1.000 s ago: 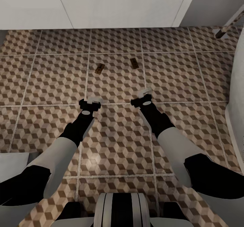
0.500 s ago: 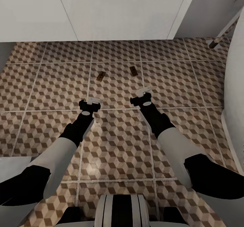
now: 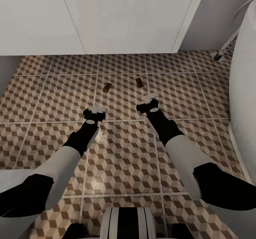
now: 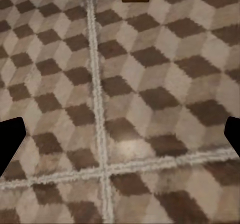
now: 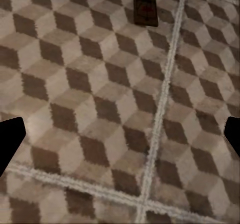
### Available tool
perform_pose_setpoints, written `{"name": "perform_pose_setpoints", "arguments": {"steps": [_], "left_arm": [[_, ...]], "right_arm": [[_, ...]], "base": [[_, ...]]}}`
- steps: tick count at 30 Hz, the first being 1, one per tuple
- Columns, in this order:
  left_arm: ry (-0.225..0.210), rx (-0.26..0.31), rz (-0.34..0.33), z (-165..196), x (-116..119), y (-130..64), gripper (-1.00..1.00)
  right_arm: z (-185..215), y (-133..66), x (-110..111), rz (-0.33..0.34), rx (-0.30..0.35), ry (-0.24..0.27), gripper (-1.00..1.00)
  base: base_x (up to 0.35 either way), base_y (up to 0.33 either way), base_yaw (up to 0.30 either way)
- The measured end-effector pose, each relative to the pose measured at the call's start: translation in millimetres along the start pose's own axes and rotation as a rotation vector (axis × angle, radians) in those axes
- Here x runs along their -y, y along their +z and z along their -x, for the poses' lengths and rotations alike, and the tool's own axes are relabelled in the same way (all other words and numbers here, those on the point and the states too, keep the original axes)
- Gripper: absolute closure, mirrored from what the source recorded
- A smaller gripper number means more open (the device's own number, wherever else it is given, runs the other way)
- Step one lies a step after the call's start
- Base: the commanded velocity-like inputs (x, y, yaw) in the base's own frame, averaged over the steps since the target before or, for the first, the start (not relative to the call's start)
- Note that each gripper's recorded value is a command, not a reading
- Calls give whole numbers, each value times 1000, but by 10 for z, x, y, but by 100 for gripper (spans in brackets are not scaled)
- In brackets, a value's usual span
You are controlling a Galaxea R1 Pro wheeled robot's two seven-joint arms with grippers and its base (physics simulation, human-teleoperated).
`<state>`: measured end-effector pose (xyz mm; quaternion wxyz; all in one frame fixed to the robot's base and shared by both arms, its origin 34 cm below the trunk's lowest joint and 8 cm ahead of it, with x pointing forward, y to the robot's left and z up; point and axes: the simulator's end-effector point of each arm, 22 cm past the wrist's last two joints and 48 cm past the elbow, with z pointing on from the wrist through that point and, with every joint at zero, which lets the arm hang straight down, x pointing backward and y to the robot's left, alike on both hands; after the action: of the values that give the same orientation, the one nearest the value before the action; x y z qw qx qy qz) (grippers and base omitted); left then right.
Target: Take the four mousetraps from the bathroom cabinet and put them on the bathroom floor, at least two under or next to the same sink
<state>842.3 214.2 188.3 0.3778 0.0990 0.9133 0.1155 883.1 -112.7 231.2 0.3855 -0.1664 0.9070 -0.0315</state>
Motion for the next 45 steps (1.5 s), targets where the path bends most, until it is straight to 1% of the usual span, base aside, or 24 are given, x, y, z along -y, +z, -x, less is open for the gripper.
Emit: {"name": "perform_pose_setpoints", "arguments": {"steps": [9, 12, 17, 18, 22, 25, 27, 28, 31, 32, 33, 37, 41, 42, 45], "left_arm": [[-3, 24, 5, 214, -74, -165, -100], [-4, 28, 6, 247, -89, -229, -100], [-2, 23, 4, 213, -96, -339, -100], [-1, 16, 2, 169, -89, -361, -100], [3, 7, 2, 129, -100, -432, -100], [6, 3, 3, 131, -118, -479, -100], [11, -10, 2, 81, -121, -507, -100], [14, -23, 0, 17, -116, -520, -100], [16, -29, -3, -50, -115, -566, -100], [15, -22, -5, -77, -109, -578, -100], [10, -3, -11, -195, -79, -585, -100], [10, 18, -12, -224, -90, -650, -100], [15, 12, -13, -308, -110, -717, -100], [17, 7, -15, -367, -110, -736, -100], [14, 17, -17, -410, -121, -792, -100]], "right_arm": [[191, -195, 53, -7, 20, -3, -100], [199, -264, 44, -5, 22, -2, -100], [190, -379, -19, 19, 21, -2, -100], [150, -403, -52, 30, 17, -1, -100], [81, -481, 0, 36, 10, -7, -100], [111, -540, 52, 33, 15, -10, -100], [80, -576, 102, 28, 13, -12, -100], [23, -596, 112, 27, 11, -13, -100], [-40, -662, 110, 27, 23, -11, -100], [-56, -686, 103, 28, 33, -10, -100], [-138, -707, 133, 24, 40, -10, -100], [-208, -792, 199, 15, 40, -13, -100], [-239, -874, 260, 6, 41, -17, -100], [-252, -892, 302, 0, 41, -19, -100], [-251, -950, 414, -15, 46, -25, -100]], "base": [[0, 0, 0], [0, 0, 0], [0, 0, 0], [0, 0, 0], [0, 0, 0], [0, 0, 0], [0, 0, 0], [0, 0, 0], [0, 0, 0], [0, 0, 0], [0, 0, 0], [0, 0, 0], [0, 0, 0], [0, 0, 0], [0, 0, 0]]}}
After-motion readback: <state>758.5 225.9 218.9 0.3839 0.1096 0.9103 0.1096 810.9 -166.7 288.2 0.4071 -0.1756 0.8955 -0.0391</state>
